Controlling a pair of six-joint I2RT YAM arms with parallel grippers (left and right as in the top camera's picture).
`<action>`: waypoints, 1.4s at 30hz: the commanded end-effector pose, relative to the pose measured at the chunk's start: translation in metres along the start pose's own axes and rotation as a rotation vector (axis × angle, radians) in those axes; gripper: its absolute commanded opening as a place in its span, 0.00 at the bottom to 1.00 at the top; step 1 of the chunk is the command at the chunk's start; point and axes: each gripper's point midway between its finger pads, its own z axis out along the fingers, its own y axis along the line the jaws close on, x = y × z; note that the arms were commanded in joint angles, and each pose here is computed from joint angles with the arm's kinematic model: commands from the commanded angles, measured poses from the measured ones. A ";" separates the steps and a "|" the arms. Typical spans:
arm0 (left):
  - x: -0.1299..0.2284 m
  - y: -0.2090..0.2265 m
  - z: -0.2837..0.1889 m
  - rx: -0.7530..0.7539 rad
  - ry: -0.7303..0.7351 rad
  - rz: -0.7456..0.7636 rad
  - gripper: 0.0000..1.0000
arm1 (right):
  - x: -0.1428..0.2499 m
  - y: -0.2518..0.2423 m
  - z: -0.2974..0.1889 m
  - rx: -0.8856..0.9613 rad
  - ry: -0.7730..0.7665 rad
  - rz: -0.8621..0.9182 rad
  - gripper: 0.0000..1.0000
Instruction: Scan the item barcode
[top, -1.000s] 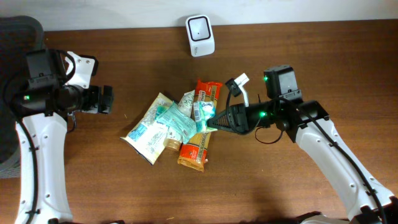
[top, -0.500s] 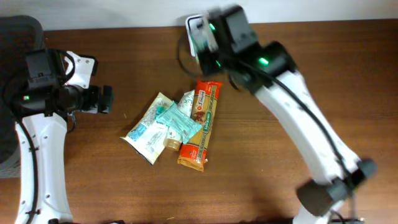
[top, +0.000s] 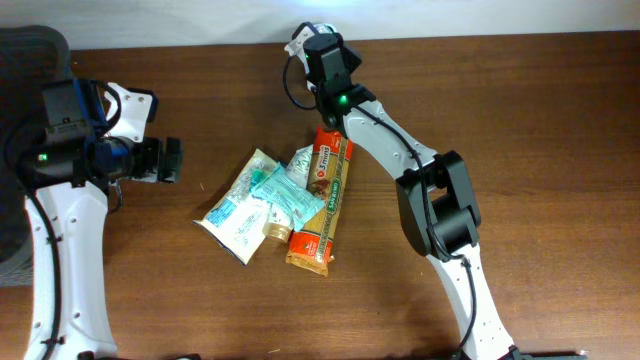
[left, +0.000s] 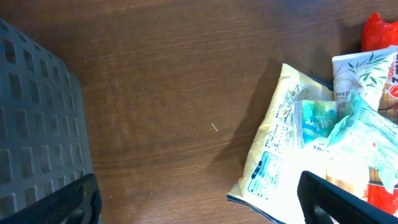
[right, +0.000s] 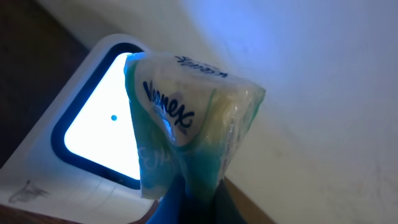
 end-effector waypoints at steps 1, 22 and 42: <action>-0.005 0.000 -0.006 0.004 -0.022 0.015 0.99 | -0.005 0.002 0.000 -0.012 -0.022 -0.092 0.04; -0.005 0.000 -0.006 0.004 -0.022 0.015 0.99 | 0.206 -0.144 -0.273 -0.540 0.846 0.963 0.04; -0.005 0.000 -0.006 0.004 -0.022 0.015 0.99 | 0.219 -0.083 -0.241 -0.838 0.749 1.108 0.73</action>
